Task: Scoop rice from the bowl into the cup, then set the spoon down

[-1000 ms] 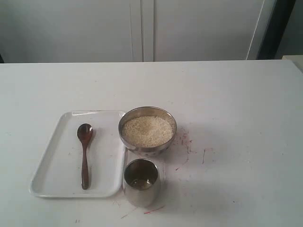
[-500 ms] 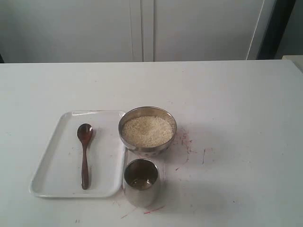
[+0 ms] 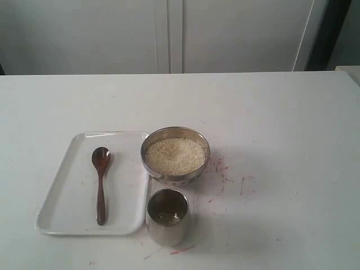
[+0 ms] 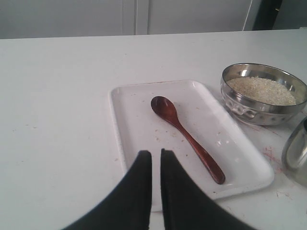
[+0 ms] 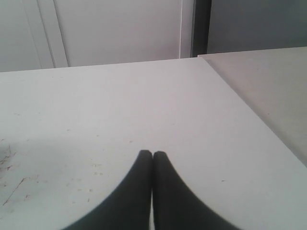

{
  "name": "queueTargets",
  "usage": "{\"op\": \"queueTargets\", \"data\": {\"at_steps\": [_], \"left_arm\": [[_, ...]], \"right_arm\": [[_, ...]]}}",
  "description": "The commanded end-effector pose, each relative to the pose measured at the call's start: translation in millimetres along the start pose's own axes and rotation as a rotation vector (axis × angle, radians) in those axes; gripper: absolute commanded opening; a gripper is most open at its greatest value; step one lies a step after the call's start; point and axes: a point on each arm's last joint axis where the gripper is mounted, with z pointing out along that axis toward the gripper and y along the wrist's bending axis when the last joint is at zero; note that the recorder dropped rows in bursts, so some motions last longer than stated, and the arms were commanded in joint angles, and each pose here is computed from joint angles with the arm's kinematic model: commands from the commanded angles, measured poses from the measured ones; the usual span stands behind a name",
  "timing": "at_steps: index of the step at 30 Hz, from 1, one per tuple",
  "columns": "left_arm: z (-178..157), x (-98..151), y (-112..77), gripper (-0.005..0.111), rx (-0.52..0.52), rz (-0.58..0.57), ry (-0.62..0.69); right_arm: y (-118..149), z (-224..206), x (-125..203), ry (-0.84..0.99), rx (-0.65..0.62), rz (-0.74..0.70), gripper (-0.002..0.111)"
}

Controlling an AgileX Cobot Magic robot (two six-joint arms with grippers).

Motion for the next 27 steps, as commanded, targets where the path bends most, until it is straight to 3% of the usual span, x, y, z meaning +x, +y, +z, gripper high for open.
{"op": "queueTargets", "data": {"at_steps": [1, 27], "left_arm": [[-0.2, -2.3, -0.7, 0.014, 0.006, -0.007, -0.008], [-0.2, -2.3, -0.7, 0.014, 0.006, -0.007, -0.008]], "right_arm": [[-0.6, -0.1, 1.5, 0.0, 0.008, -0.008, 0.0], [-0.6, -0.1, 1.5, 0.0, 0.007, 0.001, 0.0]]}}
